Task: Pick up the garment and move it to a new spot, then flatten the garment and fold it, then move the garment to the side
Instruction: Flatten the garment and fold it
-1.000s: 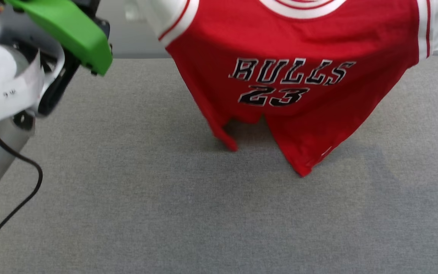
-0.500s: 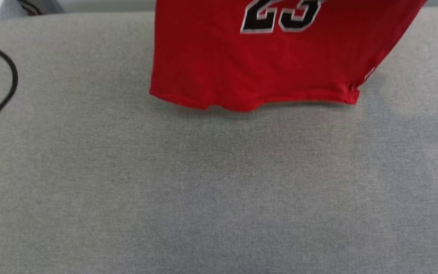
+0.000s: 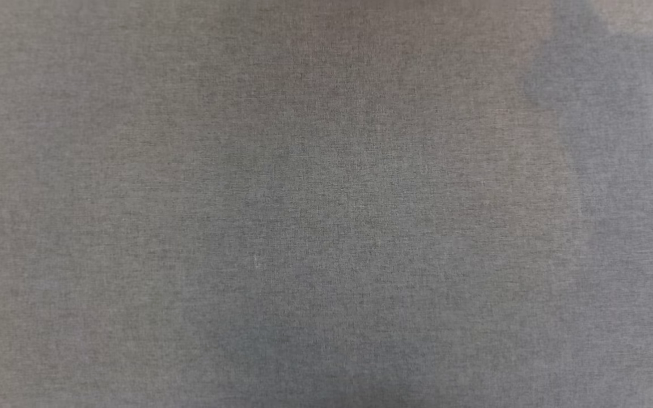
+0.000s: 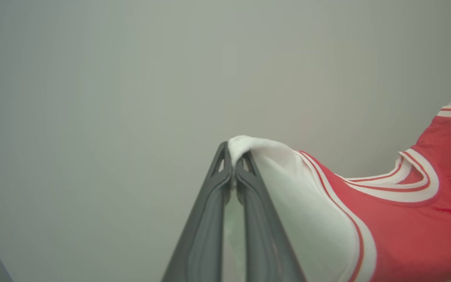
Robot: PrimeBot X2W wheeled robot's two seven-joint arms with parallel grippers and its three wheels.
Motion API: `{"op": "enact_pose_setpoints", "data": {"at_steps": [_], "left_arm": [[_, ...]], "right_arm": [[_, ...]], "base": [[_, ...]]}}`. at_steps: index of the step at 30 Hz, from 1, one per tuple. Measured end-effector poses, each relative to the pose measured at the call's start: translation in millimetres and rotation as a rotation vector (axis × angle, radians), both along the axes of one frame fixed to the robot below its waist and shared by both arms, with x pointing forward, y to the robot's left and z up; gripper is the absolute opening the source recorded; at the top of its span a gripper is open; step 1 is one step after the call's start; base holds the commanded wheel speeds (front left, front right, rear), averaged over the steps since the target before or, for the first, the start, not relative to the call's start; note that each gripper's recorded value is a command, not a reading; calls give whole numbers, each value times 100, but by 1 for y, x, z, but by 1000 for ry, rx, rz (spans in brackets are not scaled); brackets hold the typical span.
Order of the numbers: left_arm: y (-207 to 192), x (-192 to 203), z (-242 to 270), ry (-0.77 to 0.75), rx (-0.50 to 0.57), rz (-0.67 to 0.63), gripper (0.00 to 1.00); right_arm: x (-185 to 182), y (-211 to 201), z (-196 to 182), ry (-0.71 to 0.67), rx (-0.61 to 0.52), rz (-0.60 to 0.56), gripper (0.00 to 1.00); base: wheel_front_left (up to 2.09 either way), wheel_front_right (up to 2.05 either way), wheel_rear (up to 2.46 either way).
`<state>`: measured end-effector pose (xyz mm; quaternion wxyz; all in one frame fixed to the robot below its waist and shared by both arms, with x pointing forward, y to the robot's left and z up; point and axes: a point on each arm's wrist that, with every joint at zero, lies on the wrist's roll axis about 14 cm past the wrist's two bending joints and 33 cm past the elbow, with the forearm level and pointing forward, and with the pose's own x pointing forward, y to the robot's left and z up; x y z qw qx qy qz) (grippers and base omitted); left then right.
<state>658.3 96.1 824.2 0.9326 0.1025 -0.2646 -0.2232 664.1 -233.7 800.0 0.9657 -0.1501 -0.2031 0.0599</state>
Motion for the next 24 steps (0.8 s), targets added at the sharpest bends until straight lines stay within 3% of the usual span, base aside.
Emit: {"op": "enact_pose_setpoints", "data": {"at_steps": [8,12,24], "left_arm": [[11,37,-51,80,-23,26,0],[17,46,-111,197,-37,34,0],[42,-8,-211,391,-51,37,0]], "right_arm": [[32,10,-48,73,-34,8,0],[32,23,-106,153,-29,61,0],[-25,54,-189,312,40,195,0]], "base": [[0,0,0],[0,0,0],[0,0,0]]}}
